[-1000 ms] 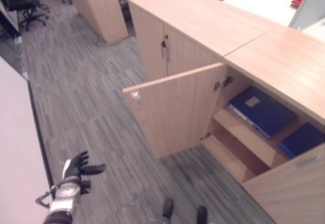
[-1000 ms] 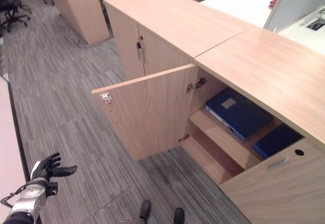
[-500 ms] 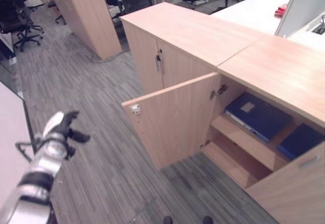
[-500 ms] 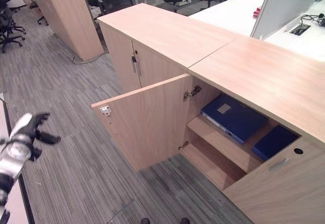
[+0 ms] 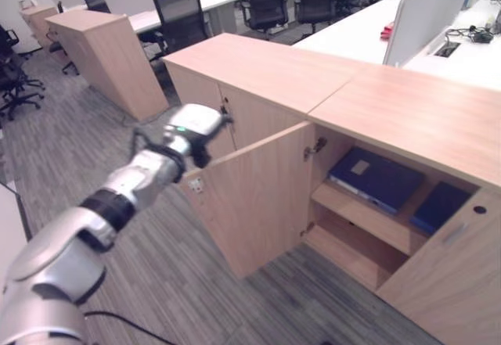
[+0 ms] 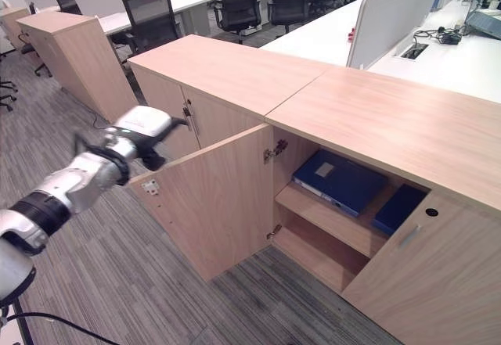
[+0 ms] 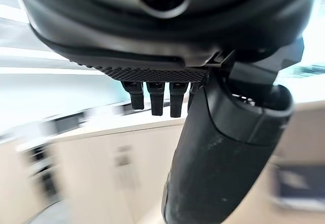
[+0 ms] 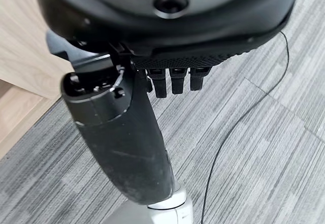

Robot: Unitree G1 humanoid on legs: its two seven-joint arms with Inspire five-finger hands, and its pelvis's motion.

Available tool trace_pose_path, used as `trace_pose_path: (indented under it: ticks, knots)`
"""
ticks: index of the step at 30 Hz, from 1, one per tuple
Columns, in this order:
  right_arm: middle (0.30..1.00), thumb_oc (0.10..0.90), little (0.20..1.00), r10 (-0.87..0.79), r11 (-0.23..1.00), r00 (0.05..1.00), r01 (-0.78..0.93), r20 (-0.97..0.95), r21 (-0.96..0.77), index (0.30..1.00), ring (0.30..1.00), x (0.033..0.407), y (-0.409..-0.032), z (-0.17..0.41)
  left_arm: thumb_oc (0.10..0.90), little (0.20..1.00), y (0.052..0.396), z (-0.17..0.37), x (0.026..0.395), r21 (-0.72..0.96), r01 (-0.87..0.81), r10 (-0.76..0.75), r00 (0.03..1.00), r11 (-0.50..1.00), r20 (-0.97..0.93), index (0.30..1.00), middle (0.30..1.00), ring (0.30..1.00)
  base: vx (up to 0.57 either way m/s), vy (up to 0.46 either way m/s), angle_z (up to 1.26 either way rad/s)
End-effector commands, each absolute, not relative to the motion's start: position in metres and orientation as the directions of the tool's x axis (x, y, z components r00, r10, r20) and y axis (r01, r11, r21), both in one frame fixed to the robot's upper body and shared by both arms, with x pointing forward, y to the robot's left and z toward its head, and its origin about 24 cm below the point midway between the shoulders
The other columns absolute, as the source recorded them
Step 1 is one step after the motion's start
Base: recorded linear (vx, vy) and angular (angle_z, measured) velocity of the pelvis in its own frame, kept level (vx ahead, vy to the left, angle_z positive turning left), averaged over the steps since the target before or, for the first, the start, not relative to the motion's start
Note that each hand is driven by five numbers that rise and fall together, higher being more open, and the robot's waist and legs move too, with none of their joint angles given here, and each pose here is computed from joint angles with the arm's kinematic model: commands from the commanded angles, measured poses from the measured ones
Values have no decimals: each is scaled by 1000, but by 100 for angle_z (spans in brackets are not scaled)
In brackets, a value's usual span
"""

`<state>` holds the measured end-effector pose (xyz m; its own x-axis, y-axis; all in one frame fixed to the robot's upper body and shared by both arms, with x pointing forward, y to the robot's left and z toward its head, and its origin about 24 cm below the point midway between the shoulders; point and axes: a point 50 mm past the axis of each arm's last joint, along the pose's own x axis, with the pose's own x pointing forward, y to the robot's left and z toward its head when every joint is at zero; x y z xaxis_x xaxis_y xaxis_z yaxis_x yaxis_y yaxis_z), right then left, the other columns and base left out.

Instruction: Put the empty folder in the office cabinet

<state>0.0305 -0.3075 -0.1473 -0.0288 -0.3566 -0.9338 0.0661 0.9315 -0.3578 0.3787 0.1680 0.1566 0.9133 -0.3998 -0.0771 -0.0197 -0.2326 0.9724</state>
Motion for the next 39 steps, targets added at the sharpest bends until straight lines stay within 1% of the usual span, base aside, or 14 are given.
trace_pose_path:
  ticks: [1, 6, 12, 16, 18, 21, 23, 25, 26, 28, 29, 31, 34, 39]
  knots:
    - [900, 800, 900, -447, 894, -55, 5, -893, -448, 900, 900, 34, -336, -132, 800, 900, 161, 232, 405, 920, -199, -353, 933, -338, 72, 900, 900, 900, -32, 31, 0]
    - [900, 800, 900, -459, 886, 8, -75, -888, -458, 900, 900, 53, -342, -128, 800, 900, 142, 198, 403, 867, -76, -396, 907, -492, -145, 900, 900, 900, -32, 43, -10]
    - [900, 800, 900, -432, 891, -21, -161, -901, -424, 900, 900, 50, -341, -128, 800, 900, 182, 141, 398, 881, 238, -217, 912, -410, -347, 900, 900, 900, -8, 18, -3]
    - [900, 800, 900, -409, 896, -57, -213, -911, -389, 900, 900, 43, -337, -130, 800, 900, 201, 101, 384, 846, 423, -151, 860, -324, -488, 900, 900, 900, -8, 9, -1]
    - [900, 800, 900, -396, 901, -71, -222, -915, -373, 900, 900, 40, -336, -131, 800, 900, 202, 89, 373, 841, 496, -199, 821, -214, -535, 900, 900, 900, -6, 7, 4]
    - [900, 800, 900, -386, 907, -71, -211, -920, -365, 900, 900, 38, -335, -132, 800, 900, 194, 100, 368, 865, 479, -289, 816, -146, -501, 900, 900, 900, -7, 2, 4]
    - [900, 800, 900, -379, 914, -74, -187, -922, -361, 900, 900, 36, -334, -133, 800, 900, 188, 118, 362, 895, 445, -384, 821, -32, -422, 900, 900, 900, -10, 0, 13]
    - [900, 800, 900, -373, 923, -69, -132, -925, -362, 900, 900, 34, -334, -133, 800, 900, 196, 140, 347, 891, 403, -468, 841, 208, -272, 900, 900, 900, -7, -1, 27]
    - [900, 800, 900, -374, 922, -69, -134, -925, -363, 900, 900, 34, -334, -133, 800, 900, 197, 140, 347, 891, 404, -466, 842, 210, -272, 900, 900, 900, -8, -3, 23]
    - [900, 800, 900, -370, 927, -64, -94, -927, -363, 900, 900, 34, -334, -133, 800, 900, 208, 140, 326, 803, 426, -501, 845, 416, -188, 900, 900, 900, -9, -1, 18]
    - [900, 800, 900, -371, 926, -63, -97, -926, -365, 900, 900, 35, -334, -133, 800, 900, 209, 140, 325, 802, 425, -499, 846, 419, -188, 900, 900, 900, -18, 9, 15]
    - [900, 800, 900, -370, 928, -57, -76, -927, -365, 900, 900, 36, -335, -132, 800, 900, 221, 116, 300, 640, 507, -508, 837, 577, -204, 900, 900, 900, -8, 7, 4]
    - [900, 800, 900, -377, 925, -58, -72, -924, -373, 900, 900, 37, -337, -131, 800, 900, 231, 93, 286, 570, 533, -480, 839, 625, -259, 900, 900, 900, -7, 6, 6]
    - [900, 800, 900, -397, 917, -58, -78, -916, -392, 900, 900, 38, -343, -128, 800, 900, 262, 36, 261, 458, 450, -286, 878, 767, -384, 900, 900, 900, -4, 11, 12]
